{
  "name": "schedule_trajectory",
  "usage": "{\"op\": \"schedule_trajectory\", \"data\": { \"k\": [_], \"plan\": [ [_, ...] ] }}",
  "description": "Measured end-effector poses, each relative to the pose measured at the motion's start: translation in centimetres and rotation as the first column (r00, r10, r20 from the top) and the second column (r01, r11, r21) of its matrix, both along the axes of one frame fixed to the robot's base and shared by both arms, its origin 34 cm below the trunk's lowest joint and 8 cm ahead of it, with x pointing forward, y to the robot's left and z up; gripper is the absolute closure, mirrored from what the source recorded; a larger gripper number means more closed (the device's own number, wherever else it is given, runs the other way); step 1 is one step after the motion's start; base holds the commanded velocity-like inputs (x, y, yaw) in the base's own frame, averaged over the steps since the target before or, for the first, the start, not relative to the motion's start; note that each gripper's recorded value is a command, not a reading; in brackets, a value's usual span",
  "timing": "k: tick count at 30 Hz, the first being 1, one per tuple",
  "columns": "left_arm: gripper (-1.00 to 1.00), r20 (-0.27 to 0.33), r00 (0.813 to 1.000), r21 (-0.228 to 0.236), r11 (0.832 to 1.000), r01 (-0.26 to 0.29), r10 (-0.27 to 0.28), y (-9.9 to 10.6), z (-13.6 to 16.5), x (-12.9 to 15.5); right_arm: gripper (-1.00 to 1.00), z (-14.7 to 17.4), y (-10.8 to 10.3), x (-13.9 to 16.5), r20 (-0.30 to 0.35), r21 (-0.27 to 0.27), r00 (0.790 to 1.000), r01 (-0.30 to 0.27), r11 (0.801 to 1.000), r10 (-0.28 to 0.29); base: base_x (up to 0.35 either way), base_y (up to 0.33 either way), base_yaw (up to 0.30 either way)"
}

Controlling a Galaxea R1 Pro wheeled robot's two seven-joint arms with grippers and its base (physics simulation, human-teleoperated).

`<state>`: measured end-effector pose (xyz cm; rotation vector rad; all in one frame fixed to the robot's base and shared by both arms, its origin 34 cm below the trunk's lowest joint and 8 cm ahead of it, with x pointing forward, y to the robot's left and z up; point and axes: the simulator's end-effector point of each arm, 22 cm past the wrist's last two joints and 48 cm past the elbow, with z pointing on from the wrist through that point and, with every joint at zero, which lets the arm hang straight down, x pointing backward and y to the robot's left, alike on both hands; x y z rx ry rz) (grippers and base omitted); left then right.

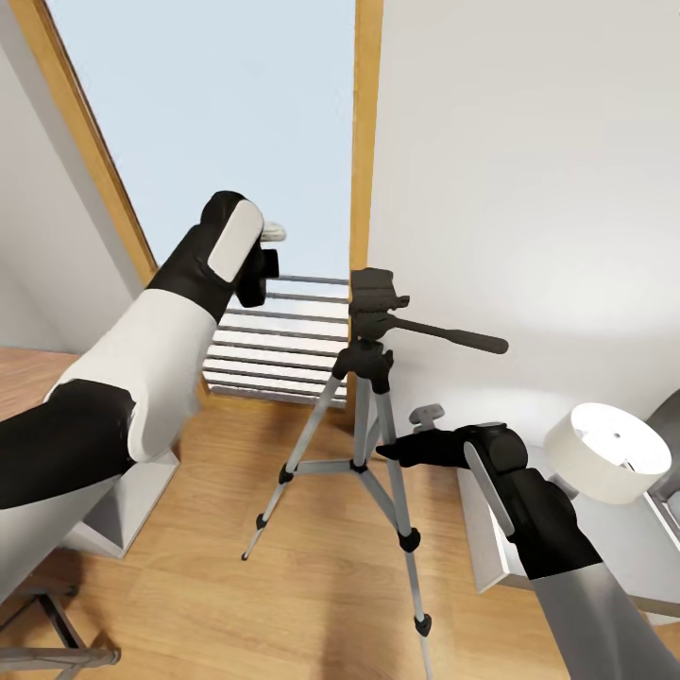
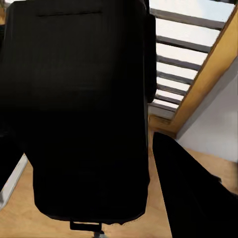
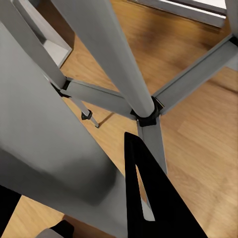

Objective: Attach the digital camera to the camera tripod in the bedroom.

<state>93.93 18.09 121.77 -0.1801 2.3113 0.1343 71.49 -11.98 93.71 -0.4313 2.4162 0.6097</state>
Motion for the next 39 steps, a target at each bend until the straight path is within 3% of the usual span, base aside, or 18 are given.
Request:
{"op": "schedule_trajectory", "data": {
  "k": [5, 8, 9, 10, 12, 13, 15, 17, 18, 22, 31, 34, 35, 36, 37, 38, 39],
  "plan": [
    [1.0, 0.021, 0.999, 0.022, 0.999, -0.033, 0.032, 1.8, 0.7, 0.2, 1.0, 0.0, 0.0, 0.0, 0.0, 0.0, 1.0, 0.0, 1.0, 0.0, 0.0, 0.0, 0.0],
    [1.0, 0.037, 0.998, 0.091, 0.995, -0.052, 0.049, 2.4, 1.4, 0.1, 1.0, 0.0, 0.0, 0.0, 0.0, 0.0, 1.0, 0.0, 1.0, 0.0, 0.0, 0.0, 0.0],
    [1.0, 0.043, 0.998, 0.147, 0.988, -0.056, 0.05, 2.5, 1.6, 0.0, 1.0, 0.0, 0.0, 0.0, 0.0, 0.0, 1.0, 0.0, 1.0, 0.0, 0.0, 0.0, 0.0],
    [1.0, 0.046, 0.998, 0.17, 0.984, -0.054, 0.047, 2.4, 1.7, 0.0, 1.0, 0.0, 0.0, 0.0, 0.0, 0.0, 1.0, 0.0, 1.0, 0.0, 0.0, 0.0, 0.0],
    [1.0, 0.058, 0.998, 0.222, 0.975, -0.019, 0.006, 1.3, 2.0, 0.1, 1.0, 0.0, 0.0, 0.0, 0.0, 0.0, 1.0, 0.0, 1.0, 0.0, 0.0, 0.0, 0.0],
    [1.0, 0.064, 0.998, 0.218, 0.976, 0.015, -0.029, 0.4, 2.2, 0.2, 1.0, 0.0, 0.0, 0.0, 0.0, 0.0, 1.0, 0.0, 1.0, 0.0, 0.0, 0.0, 0.0],
    [1.0, 0.107, 0.983, 0.152, 0.979, 0.134, -0.151, -3.0, 3.6, 0.6, 1.0, 0.0, 0.0, 0.0, 0.0, 0.0, 1.0, 0.0, 1.0, 0.0, 0.0, 0.0, 0.0],
    [1.0, 0.136, 0.969, 0.123, 0.974, 0.189, -0.205, -4.4, 4.7, 0.6, 1.0, 0.0, 0.0, 0.0, 0.0, 0.0, 1.0, 0.0, 1.0, 0.0, 0.0, 0.0, 0.0],
    [1.0, 0.17, 0.95, 0.08, 0.964, 0.253, -0.263, -6.1, 5.8, 0.5, 1.0, 0.0, 0.0, 0.0, 0.0, 0.0, 1.0, 0.0, 1.0, 0.0, 0.0, 0.0, 0.0],
    [1.0, 0.249, 0.885, 0.014, 0.916, 0.402, -0.392, -8.6, 8.5, 0.0, 1.0, 0.0, 0.0, 0.0, 0.0, 0.0, 1.0, 0.0, 1.0, 0.0, 0.0, 0.0, 0.0],
    [1.0, 0.324, 0.805, -0.058, 0.838, 0.542, -0.497, -7.3, 10.8, -0.7, 1.0, 0.0, 0.0, 0.0, 0.0, 0.0, 1.0, -0.001, 1.0, 0.001, 0.0, 0.0, 0.0],
    [1.0, 0.363, 0.761, -0.075, 0.798, 0.599, -0.537, -7.3, 12.2, -1.5, 1.0, 0.0, 0.0, 0.0, 0.0, 0.0, 1.0, -0.001, 1.0, 0.001, 0.0, 0.0, 0.0],
    [1.0, 0.381, 0.735, -0.083, 0.771, 0.632, -0.562, -7.7, 12.9, -2.1, 1.0, 0.0, 0.0, 0.0, 0.0, 0.0, 1.0, 0.0, 1.0, 0.0, 0.0, 0.0, 0.0],
    [1.0, 0.389, 0.721, -0.085, 0.756, 0.649, -0.574, -7.9, 13.2, -2.4, 1.0, 0.0, 0.0, 0.0, 0.0, 0.0, 1.0, 0.0, 1.0, 0.0, 0.0, 0.0, 0.0],
    [1.0, 0.401, 0.694, -0.093, 0.727, 0.68, -0.597, -8.3, 13.7, -3.0, 1.0, 0.0, 0.0, 0.0, 0.0, 0.0, 1.0, 0.0, 1.0, 0.0, 0.0, 0.0, 0.0],
    [1.0, 0.406, 0.682, -0.096, 0.714, 0.693, -0.608, -8.6, 13.9, -3.2, 1.0, 0.0, 0.0, 0.0, 0.0, 0.0, 1.0, 0.0, 1.0, 0.0, 0.0, 0.0, 0.0],
    [1.0, 0.415, 0.66, -0.102, 0.689, 0.717, -0.626, -9.0, 14.1, -3.7, 1.0, 0.0, 0.0, 0.0, 0.0, 0.0, 1.0, 0.0, 1.0, 0.0, 0.0, 0.0, 0.0]
  ]
}}
